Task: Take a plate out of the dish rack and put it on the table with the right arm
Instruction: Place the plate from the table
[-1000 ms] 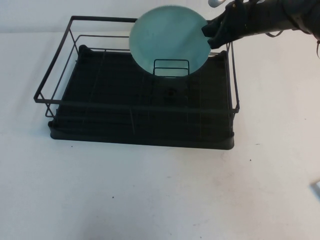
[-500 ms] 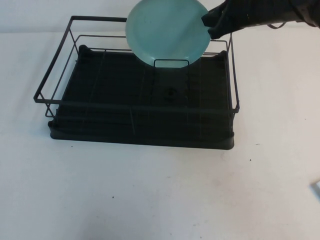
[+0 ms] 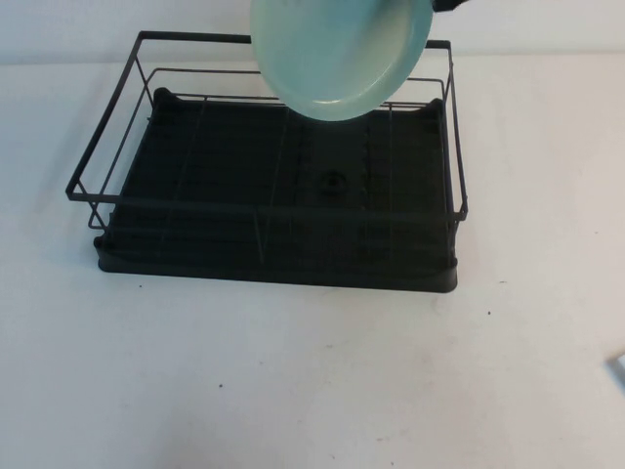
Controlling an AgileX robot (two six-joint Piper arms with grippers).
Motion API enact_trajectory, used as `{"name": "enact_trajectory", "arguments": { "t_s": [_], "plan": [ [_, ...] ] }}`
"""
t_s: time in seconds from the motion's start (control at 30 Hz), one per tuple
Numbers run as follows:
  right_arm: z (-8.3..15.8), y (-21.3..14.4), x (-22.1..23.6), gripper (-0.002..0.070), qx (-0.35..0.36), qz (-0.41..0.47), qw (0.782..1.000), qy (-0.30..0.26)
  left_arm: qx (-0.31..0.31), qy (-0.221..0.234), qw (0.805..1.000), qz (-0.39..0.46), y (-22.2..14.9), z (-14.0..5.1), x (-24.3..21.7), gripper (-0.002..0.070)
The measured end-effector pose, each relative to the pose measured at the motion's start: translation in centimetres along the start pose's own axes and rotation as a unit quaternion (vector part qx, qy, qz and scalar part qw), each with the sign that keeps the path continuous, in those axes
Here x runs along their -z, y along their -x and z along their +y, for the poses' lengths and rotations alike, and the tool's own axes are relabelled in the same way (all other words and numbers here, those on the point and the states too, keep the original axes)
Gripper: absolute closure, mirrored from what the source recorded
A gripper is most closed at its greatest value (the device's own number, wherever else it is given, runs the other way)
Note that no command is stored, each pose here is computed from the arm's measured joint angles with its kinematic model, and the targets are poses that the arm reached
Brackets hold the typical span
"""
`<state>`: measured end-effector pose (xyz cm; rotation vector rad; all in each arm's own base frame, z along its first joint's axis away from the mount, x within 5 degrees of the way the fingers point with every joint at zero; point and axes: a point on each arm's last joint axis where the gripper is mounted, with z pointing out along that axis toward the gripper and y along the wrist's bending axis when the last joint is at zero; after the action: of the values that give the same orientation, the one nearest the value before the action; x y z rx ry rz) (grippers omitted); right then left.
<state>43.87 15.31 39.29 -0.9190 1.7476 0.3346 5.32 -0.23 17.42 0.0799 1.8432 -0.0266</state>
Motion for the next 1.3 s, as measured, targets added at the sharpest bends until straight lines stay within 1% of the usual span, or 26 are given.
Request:
{"name": "enact_trajectory", "arguments": {
  "t_s": [0.17, 0.33, 0.43, 0.53, 0.67, 0.73, 0.83, 0.93, 1.0, 1.07, 1.17, 1.3],
  "plan": [
    [0.3, 2.0, 2.8, 0.0684, -0.004, -0.009, 1.000, -0.015, 0.000, 0.000, 1.000, 0.000, 0.0, 0.0, 0.0, 0.0678],
    [1.0, 3.6, 6.6, 0.0684, -0.008, 0.023, 0.999, -0.034, 0.000, 0.000, 1.000, 0.000, 0.0, 0.0, 0.0, 0.0678],
    [1.8, 4.2, 9.3, 0.0684, -0.015, 0.048, 0.998, -0.042, 0.000, 0.000, 1.000, 0.000, 0.0, 0.0, 0.0, 0.0678],
    [3.1, 4.5, 12.6, 0.0684, -0.047, 0.052, 0.996, -0.054, 0.000, 0.000, 1.000, 0.000, 0.0, 0.0, 0.0, 0.0678],
    [5.6, 3.2, 16.3, 0.0684, -0.127, 0.062, 0.988, -0.059, 0.000, 0.000, 1.000, 0.000, 0.0, 0.0, 0.0, 0.0678],
    [7.2, 1.4, 17.4, 0.0684, -0.168, 0.079, 0.981, -0.056, 0.000, 0.000, 1.000, 0.000, 0.0, 0.0, 0.0, 0.0678],
    [10.0, -1.5, 18.5, 0.0684, -0.216, 0.102, 0.970, -0.048, 0.000, 0.000, 1.000, 0.000, 0.0, 0.0, 0.0, 0.0678],
    [12.7, -5.0, 18.2, 0.0684, -0.290, 0.141, 0.946, -0.035, 0.000, 0.000, 1.000, 0.000, 0.0, 0.0, 0.0, 0.0678],
    [14.2, -7.6, 17.5, 0.0684, -0.349, 0.181, 0.919, -0.028, 0.000, 0.000, 1.000, 0.000, 0.0, 0.0, 0.0, 0.0678],
    [15.3, -9.6, 16.7, 0.0684, -0.386, 0.221, 0.895, -0.023, 0.000, 0.000, 1.000, 0.000, 0.0, 0.0, 0.0, 0.0678],
    [16.6, -11.8, 15.0, 0.0684, -0.412, 0.269, 0.870, -0.017, 0.000, 0.000, 1.000, 0.000, 0.0, 0.0, 0.0, 0.0678],
    [17.9, -13.4, 12.0, 0.0684, -0.431, 0.309, 0.848, -0.003, 0.000, 0.000, 1.000, 0.000, 0.0, 0.0, 0.0, 0.0678]
  ]
}}
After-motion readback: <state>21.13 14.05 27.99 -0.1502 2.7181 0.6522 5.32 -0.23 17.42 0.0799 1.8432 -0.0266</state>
